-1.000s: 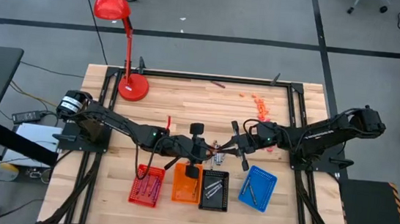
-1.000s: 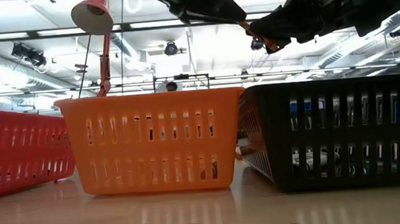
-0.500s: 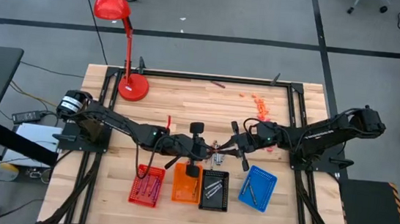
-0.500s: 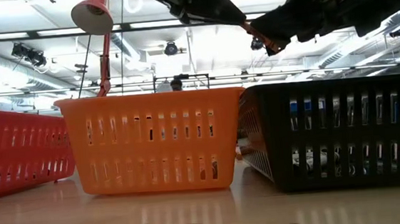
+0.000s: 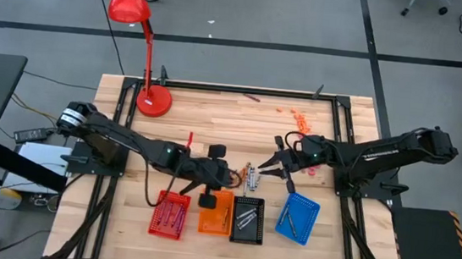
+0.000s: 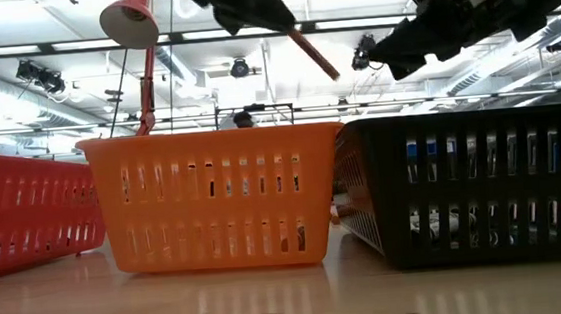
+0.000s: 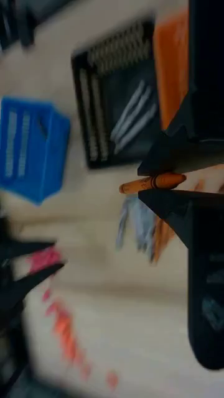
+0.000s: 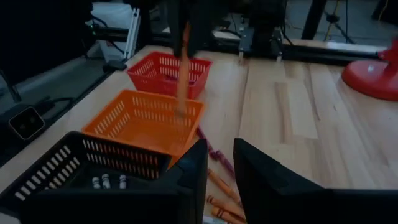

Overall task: Sort crayons
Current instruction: Put the orange crayon into the orange bin, then put the violet crayon into the red bin

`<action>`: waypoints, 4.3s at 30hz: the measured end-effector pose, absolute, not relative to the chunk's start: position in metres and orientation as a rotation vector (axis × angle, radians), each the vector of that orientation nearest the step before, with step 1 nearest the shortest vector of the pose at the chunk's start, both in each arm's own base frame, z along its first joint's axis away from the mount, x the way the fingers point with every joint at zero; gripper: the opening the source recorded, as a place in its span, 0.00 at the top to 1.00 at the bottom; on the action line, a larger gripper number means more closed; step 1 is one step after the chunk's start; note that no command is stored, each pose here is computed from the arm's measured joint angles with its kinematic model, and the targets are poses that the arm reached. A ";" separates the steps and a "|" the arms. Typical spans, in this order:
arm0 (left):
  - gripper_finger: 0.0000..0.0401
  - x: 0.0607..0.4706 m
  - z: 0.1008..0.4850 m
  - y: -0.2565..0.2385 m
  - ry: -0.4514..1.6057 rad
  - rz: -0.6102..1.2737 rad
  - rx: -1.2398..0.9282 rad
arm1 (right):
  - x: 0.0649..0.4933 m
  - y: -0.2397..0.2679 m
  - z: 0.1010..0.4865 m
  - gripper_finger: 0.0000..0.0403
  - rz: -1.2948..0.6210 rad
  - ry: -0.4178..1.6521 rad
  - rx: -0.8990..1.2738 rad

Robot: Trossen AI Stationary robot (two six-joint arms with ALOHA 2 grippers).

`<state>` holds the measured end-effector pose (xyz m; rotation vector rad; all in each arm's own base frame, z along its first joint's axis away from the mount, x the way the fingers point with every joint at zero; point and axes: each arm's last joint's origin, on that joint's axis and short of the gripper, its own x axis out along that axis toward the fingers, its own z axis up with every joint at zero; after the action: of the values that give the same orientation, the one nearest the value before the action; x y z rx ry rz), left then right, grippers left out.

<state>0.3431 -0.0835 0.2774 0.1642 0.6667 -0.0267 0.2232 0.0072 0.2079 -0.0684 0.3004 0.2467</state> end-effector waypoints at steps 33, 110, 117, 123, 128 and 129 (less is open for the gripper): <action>0.88 0.365 0.203 -0.081 1.188 -0.254 -0.597 | 0.231 0.007 0.182 0.80 0.248 0.450 -0.027; 0.67 0.419 0.145 -0.020 1.205 0.267 -0.120 | 0.231 0.011 0.181 0.80 0.265 0.455 -0.038; 0.74 0.418 0.144 -0.020 1.220 0.260 -0.100 | 0.231 0.011 0.181 0.80 0.265 0.455 -0.038; 0.89 0.418 0.144 -0.020 1.229 0.257 -0.098 | 0.231 0.011 0.181 0.80 0.265 0.456 -0.038; 0.96 0.417 0.144 -0.020 1.237 0.235 -0.097 | 0.231 0.011 0.181 0.80 0.264 0.457 -0.031; 0.95 0.417 0.144 -0.020 1.238 0.234 -0.098 | 0.231 0.011 0.181 0.80 0.264 0.458 -0.031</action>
<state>0.4174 -0.0201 0.1439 -0.0979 1.2376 0.2339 0.2307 0.0112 0.1811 -0.0311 0.4575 0.2639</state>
